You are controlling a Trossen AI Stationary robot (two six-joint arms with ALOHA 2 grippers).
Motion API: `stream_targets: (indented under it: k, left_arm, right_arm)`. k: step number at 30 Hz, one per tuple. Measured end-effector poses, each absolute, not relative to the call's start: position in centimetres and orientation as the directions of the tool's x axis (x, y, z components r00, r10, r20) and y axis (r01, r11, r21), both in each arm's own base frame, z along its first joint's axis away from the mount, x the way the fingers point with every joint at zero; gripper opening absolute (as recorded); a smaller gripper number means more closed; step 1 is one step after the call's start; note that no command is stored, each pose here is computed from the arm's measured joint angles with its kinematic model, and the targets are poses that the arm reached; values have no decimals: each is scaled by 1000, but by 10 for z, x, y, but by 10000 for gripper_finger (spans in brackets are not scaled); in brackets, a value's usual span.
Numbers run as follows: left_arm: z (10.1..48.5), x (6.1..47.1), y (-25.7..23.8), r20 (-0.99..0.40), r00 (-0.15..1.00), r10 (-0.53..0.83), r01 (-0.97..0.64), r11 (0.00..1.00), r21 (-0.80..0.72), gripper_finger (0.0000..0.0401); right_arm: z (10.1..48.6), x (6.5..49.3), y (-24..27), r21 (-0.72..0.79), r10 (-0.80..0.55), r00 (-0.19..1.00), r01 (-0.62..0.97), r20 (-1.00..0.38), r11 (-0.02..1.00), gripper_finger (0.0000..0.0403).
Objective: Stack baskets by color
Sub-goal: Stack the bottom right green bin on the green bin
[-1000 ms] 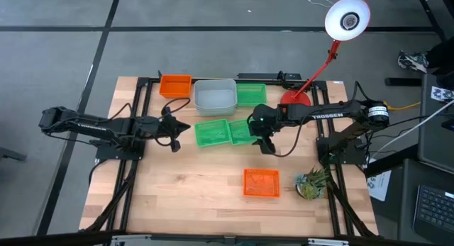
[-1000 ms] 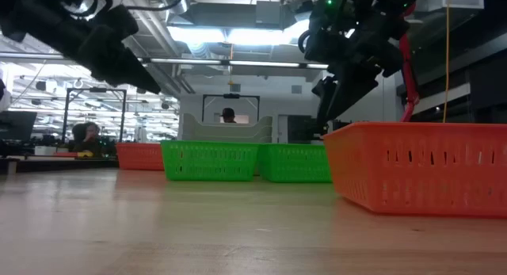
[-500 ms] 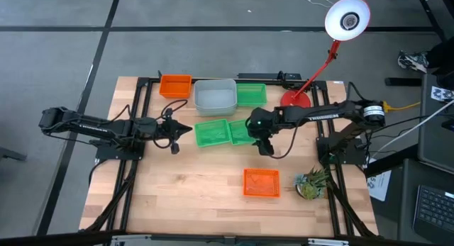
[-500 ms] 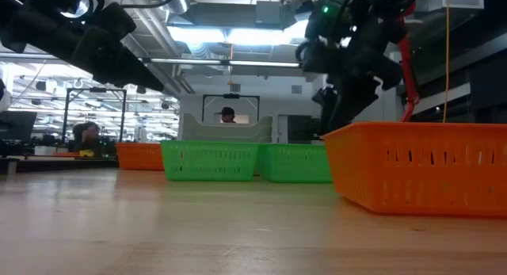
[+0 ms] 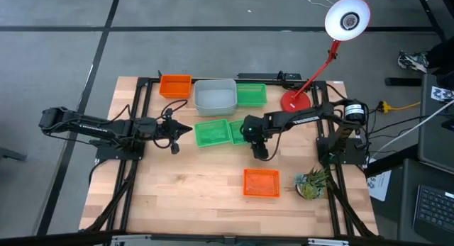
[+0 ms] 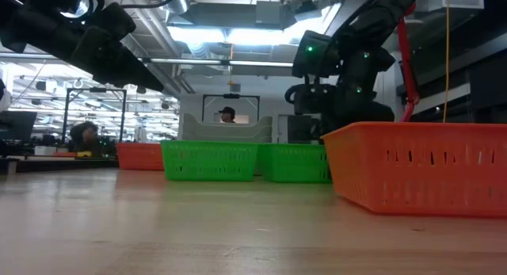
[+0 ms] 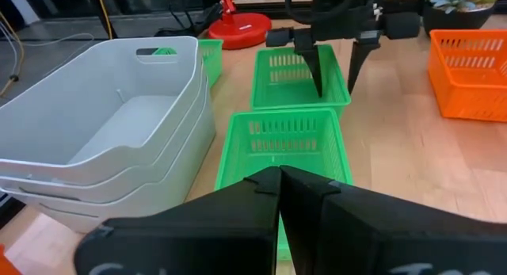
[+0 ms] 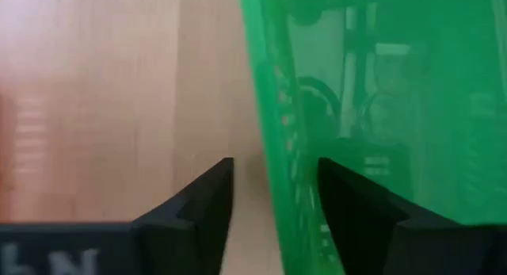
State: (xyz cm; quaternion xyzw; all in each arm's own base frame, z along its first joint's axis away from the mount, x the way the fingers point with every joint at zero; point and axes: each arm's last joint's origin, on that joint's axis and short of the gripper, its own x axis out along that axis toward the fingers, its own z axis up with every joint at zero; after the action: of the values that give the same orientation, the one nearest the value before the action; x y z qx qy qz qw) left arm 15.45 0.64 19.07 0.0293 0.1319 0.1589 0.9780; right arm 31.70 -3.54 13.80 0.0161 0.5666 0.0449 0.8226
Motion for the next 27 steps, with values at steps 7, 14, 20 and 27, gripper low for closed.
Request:
stream_targets:
  k: [7,14,20,27]
  left_arm:
    - [191,154,6,-250,914,319,-303,948,100,0]
    - [190,154,6,-255,913,318,-302,948,102,0]
    - [190,154,6,-258,912,319,-302,948,103,0]
    - [190,154,6,-258,912,319,-301,948,105,0]
  right_arm:
    - [139,317,-19,-12,17,338,-82,-941,997,20]
    - [161,309,-2,-59,-12,359,-119,-933,991,3]
    - [200,292,-10,-239,-190,426,-66,-885,969,2]
    - [229,281,-59,-429,-376,484,0,-790,903,1]
